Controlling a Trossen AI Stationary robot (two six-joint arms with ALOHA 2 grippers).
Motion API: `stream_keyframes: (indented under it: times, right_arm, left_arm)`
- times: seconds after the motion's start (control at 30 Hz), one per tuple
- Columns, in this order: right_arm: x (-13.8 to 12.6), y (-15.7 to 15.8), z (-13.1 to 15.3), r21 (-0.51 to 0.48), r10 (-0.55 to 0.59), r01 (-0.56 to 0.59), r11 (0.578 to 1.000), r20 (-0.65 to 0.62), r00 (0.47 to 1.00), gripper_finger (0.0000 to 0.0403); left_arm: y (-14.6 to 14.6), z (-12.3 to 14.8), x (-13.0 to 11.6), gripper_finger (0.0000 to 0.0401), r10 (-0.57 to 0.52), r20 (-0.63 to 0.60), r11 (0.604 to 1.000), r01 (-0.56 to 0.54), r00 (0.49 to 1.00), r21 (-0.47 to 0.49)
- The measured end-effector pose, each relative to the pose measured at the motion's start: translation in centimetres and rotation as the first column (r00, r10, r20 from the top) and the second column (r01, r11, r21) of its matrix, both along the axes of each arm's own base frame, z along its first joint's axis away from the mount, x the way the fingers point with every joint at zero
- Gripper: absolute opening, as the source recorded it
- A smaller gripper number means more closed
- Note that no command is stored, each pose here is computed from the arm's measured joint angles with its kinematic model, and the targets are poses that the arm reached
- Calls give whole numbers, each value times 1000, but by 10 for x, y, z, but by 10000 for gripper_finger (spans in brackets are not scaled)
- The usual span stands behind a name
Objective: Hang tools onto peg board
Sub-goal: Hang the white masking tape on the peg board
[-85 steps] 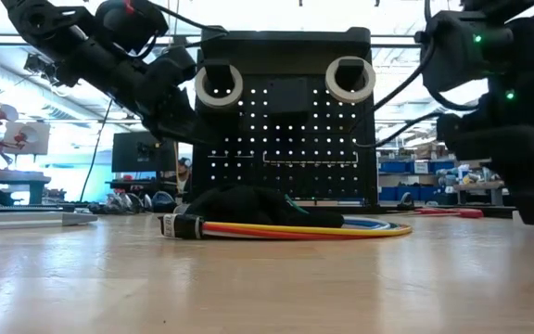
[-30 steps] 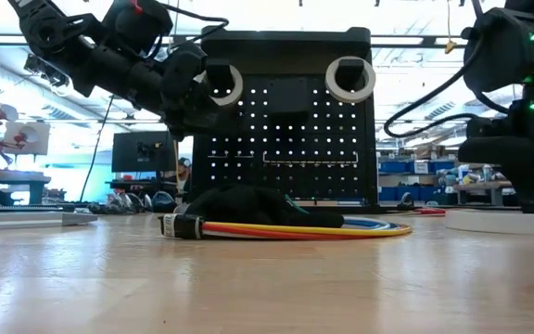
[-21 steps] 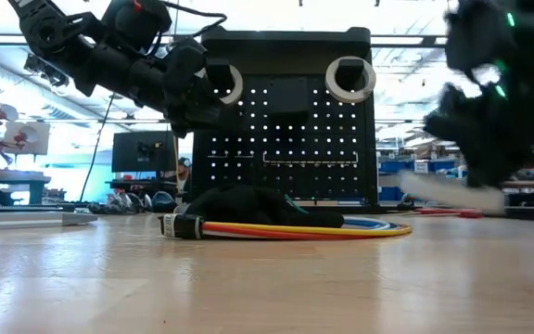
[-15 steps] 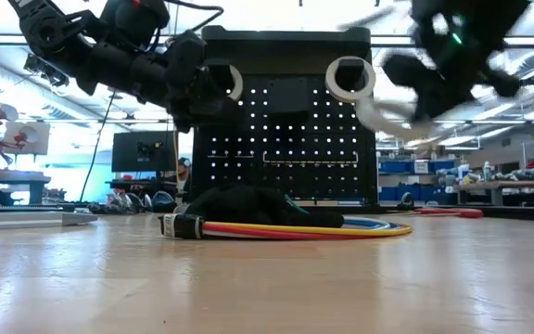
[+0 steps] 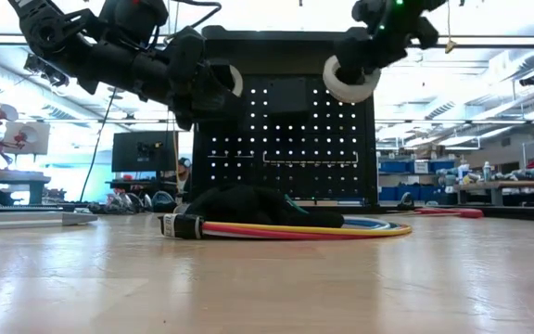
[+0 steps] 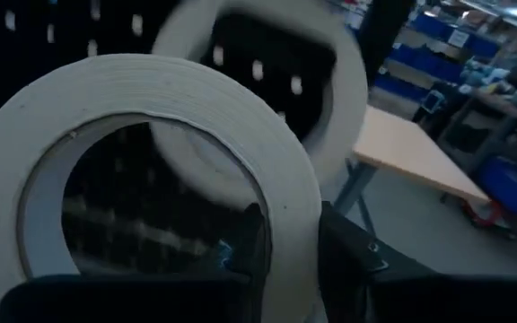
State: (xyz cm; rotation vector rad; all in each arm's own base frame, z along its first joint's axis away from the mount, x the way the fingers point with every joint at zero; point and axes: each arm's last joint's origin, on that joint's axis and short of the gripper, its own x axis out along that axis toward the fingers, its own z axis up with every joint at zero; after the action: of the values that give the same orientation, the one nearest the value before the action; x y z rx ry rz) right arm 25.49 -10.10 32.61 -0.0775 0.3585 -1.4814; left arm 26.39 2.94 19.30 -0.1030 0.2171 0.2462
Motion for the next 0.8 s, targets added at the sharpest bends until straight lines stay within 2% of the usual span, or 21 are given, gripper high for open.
stream_keyframes:
  times: [0.1, 0.23, 0.8]
  right_arm:
    - [-2, -17, 16, -53, -11, 15, 998, 81, 997, 81]
    - [-10, -29, 24, -79, -54, 63, 995, 109, 993, 82]
    - [-20, -59, 20, -46, -50, 54, 998, 81, 995, 84]
  left_arm:
    - [0, 0, 0, 136, 1, 0, 1000, -1, 1000, -5]
    - [0, 0, 0, 136, 4, 1, 1000, -4, 1000, -23]
    - [0, -2, 0, 136, -5, -13, 1000, 4, 1000, -30]
